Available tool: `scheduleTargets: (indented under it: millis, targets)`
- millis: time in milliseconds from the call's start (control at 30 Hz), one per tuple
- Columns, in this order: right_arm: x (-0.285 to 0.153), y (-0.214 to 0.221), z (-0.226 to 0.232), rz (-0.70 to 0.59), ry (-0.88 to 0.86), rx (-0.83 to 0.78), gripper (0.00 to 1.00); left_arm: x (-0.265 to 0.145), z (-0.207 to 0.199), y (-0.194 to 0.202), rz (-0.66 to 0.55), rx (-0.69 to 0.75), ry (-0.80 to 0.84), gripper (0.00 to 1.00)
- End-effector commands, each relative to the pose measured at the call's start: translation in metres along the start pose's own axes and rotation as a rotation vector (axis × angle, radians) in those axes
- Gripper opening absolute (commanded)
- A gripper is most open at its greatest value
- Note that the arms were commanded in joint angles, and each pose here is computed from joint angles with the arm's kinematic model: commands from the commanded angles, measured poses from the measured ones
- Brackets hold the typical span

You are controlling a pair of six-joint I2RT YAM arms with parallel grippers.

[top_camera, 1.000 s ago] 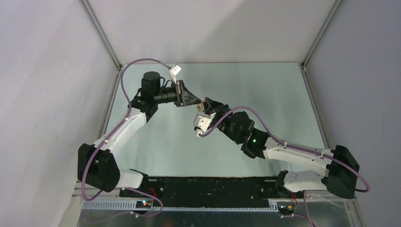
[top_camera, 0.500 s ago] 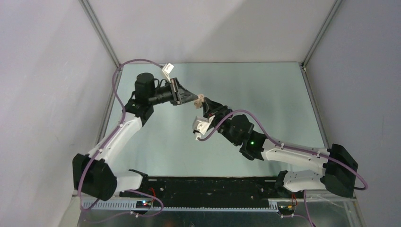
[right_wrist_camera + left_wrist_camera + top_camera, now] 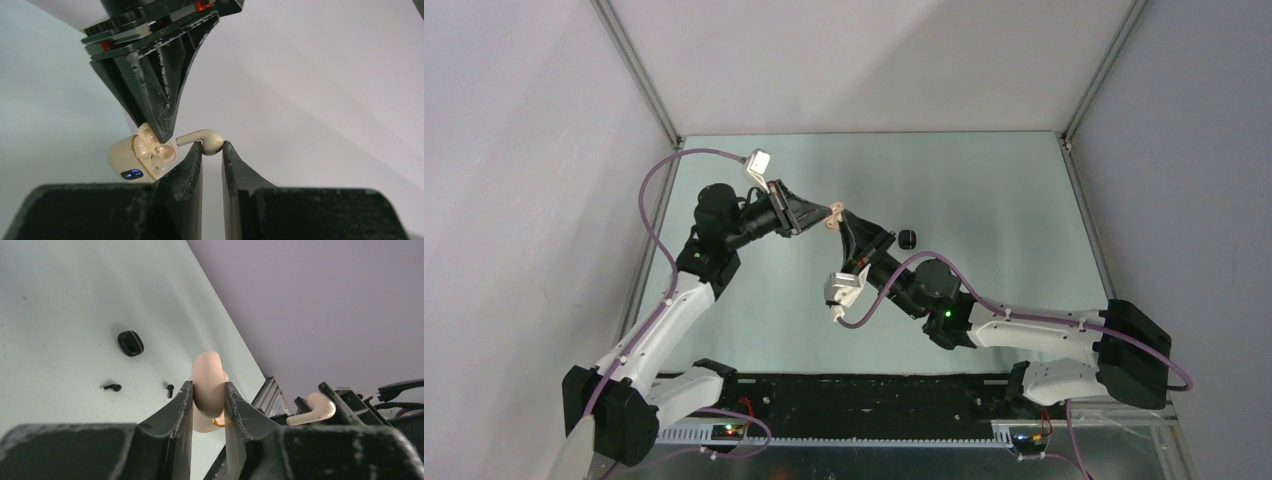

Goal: Insert the wireless bluetooth earbuds into the charging case
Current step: Place the earbud in the charging case.

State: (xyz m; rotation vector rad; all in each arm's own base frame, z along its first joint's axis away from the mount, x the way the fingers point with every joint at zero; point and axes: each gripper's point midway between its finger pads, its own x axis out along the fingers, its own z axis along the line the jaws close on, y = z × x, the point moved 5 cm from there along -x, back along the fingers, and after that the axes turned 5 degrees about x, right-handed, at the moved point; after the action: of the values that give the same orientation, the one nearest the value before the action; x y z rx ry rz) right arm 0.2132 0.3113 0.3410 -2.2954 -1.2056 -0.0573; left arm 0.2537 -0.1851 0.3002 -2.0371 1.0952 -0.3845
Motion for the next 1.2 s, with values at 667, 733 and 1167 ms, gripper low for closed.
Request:
scheduleTargets:
  millis: [667, 733, 1167]
  targets:
    - [0.005, -0.007, 0.013, -0.079, 0.001, -0.124, 0.00, -0.007, -0.010, -0.008, -0.107, 0.027, 0.009, 0.00]
    - [0.007, -0.006, 0.013, -0.074, 0.000, -0.127, 0.00, -0.007, -0.011, -0.008, -0.106, 0.030, 0.014, 0.00]
    - [0.018, 0.001, 0.004, -0.058, 0.029, -0.138, 0.00, -0.007, -0.012, -0.004, -0.105, 0.050, 0.024, 0.00]
